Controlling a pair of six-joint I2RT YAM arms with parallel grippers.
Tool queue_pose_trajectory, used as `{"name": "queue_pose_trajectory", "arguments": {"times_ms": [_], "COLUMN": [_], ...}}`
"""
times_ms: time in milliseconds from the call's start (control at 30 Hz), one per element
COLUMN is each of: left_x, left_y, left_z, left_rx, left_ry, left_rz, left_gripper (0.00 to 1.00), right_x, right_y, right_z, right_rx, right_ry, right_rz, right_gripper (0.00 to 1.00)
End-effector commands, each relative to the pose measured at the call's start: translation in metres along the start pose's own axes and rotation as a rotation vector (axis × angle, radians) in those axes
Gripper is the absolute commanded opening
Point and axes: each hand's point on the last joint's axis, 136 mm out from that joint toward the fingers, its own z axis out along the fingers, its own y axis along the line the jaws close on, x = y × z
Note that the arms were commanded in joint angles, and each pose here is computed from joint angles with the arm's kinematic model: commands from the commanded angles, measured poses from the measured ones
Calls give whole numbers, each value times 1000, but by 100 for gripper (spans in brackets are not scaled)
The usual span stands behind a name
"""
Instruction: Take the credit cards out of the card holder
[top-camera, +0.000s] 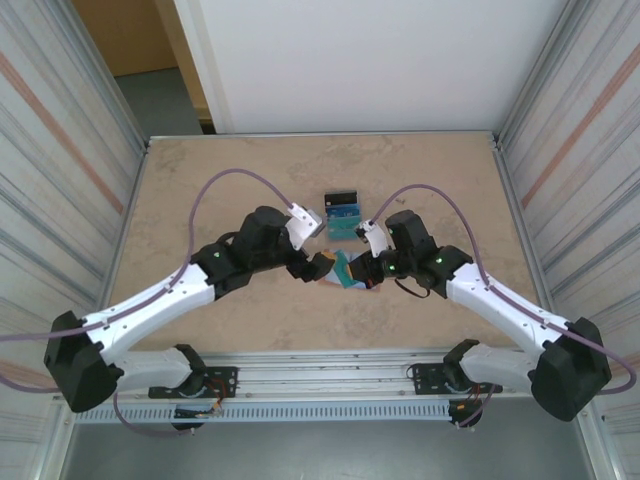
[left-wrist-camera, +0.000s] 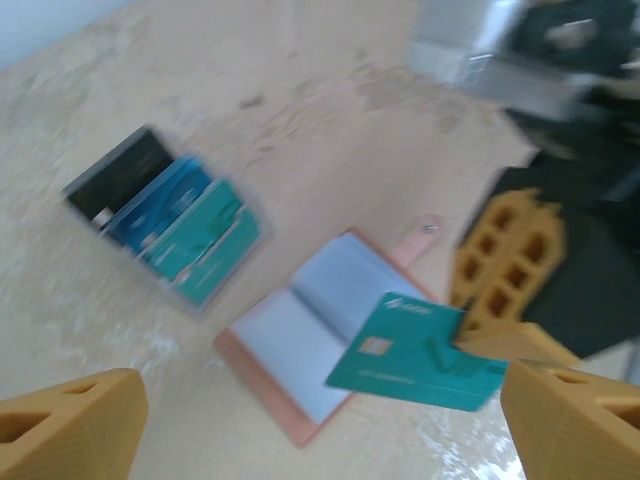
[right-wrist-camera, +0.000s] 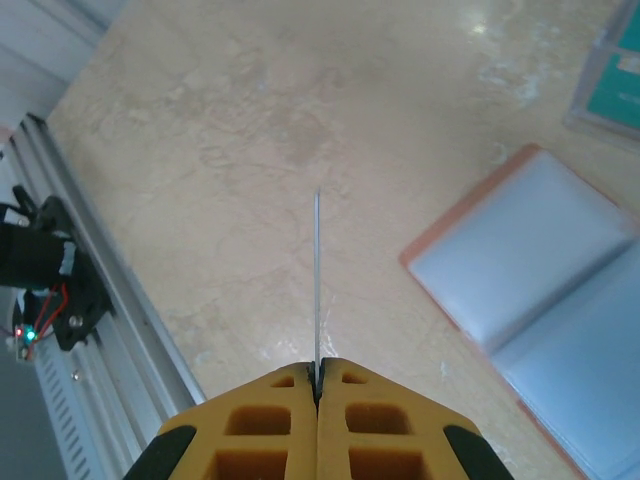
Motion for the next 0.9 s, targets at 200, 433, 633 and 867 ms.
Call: {"name": "queue_pose_trajectory", "arguments": {"times_ms": [200, 433, 633, 867], "left_x": [19, 25, 25, 18], "left_y": [-39, -53, -54, -46], "left_z": [-8, -1, 2, -2], "left_rx": [314, 433, 441, 371], "left_ry": [3, 54, 51, 10], "left_rz": [144, 142, 124, 58], "left_gripper": [81, 49, 0, 0], "right_x": [-14, -15, -18, -24], "right_y": [55, 67, 67, 59], "right_z": [-24, -31, -31, -30], "right_rx": [-208, -258, -254, -213], "right_ry": [-38, -37, -46, -98], "right_rz": [-236, -289, -298, -254], "right_gripper": [3, 3, 5, 55]}}
